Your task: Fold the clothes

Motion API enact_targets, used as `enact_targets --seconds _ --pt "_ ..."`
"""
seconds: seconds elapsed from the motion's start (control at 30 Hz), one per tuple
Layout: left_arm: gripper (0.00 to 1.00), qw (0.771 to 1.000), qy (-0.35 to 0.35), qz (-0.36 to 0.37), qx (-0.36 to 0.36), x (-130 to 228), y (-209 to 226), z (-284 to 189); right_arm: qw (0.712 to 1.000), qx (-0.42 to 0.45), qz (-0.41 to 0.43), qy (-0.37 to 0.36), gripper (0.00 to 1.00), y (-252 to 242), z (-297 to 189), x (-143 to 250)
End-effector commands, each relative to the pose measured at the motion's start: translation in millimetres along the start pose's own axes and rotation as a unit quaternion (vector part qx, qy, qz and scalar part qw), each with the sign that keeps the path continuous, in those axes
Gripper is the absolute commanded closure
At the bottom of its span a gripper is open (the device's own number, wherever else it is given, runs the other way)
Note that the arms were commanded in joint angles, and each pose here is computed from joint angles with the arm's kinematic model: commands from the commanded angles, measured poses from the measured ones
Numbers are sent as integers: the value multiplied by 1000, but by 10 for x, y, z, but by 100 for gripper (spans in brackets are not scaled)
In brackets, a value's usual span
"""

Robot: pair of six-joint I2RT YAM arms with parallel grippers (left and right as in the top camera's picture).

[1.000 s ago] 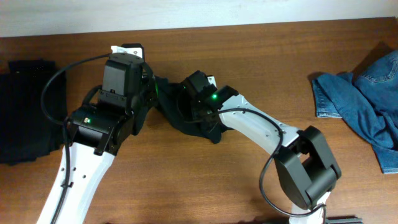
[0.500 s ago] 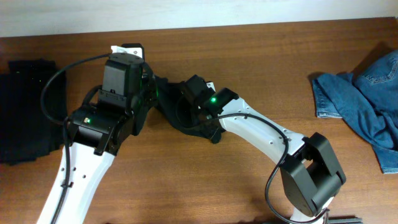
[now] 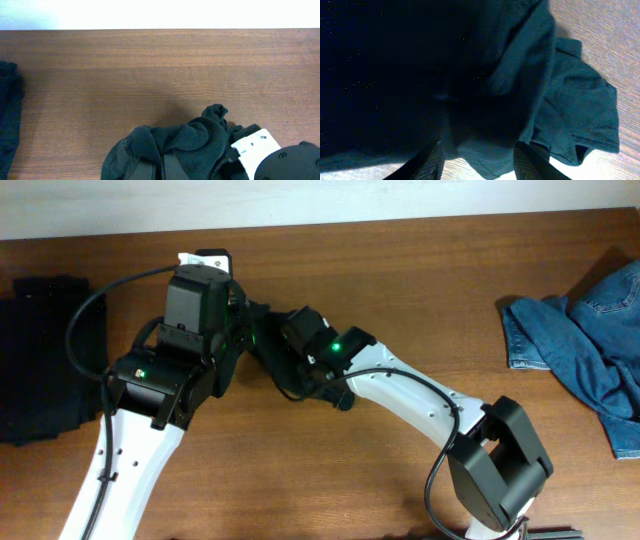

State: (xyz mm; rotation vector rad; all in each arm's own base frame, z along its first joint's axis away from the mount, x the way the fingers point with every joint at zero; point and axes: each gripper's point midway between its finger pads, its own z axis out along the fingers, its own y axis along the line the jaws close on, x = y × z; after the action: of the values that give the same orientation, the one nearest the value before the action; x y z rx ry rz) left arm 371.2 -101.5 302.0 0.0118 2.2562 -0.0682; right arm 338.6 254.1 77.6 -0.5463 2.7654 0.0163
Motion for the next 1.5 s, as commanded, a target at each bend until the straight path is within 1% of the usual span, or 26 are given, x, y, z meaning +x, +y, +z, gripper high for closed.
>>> enact_targets --seconds 0.0,0.33,0.67,0.8,1.13,1.2,1.33,1.4,1.47 --pt "99 1000 -10 -6 8 -55 -31 -37 1000 -4 -16 -18 50 51 -94 -85" --pt "99 1000 -10 -7 8 -58 -30 -45 998 18 -53 -21 50 18 90 -134" --pt "99 1000 -13 -7 9 -69 -27 -67 998 34 -53 -31 50 -32 101 -171" --pt "99 1000 -16 -8 9 -79 -25 -87 997 54 -53 -32 50 -93 139 -184" --pt "99 999 -29 -11 13 -131 -23 -152 995 69 -73 -17 52 -128 274 -130" --pt "99 999 -29 -11 13 -132 -23 -152 993 84 -74 -19 57 -178 266 -142" --pt "99 999 -29 -11 13 -133 -22 -152 992 92 -81 -15 85 -207 262 -125" --pt "99 999 -30 -11 13 -134 -23 -152 992 92 -81 -16 96 -207 254 -129" --pt "99 999 -30 -11 13 -134 -23 -152 992 91 -79 -21 96 -206 219 -151"
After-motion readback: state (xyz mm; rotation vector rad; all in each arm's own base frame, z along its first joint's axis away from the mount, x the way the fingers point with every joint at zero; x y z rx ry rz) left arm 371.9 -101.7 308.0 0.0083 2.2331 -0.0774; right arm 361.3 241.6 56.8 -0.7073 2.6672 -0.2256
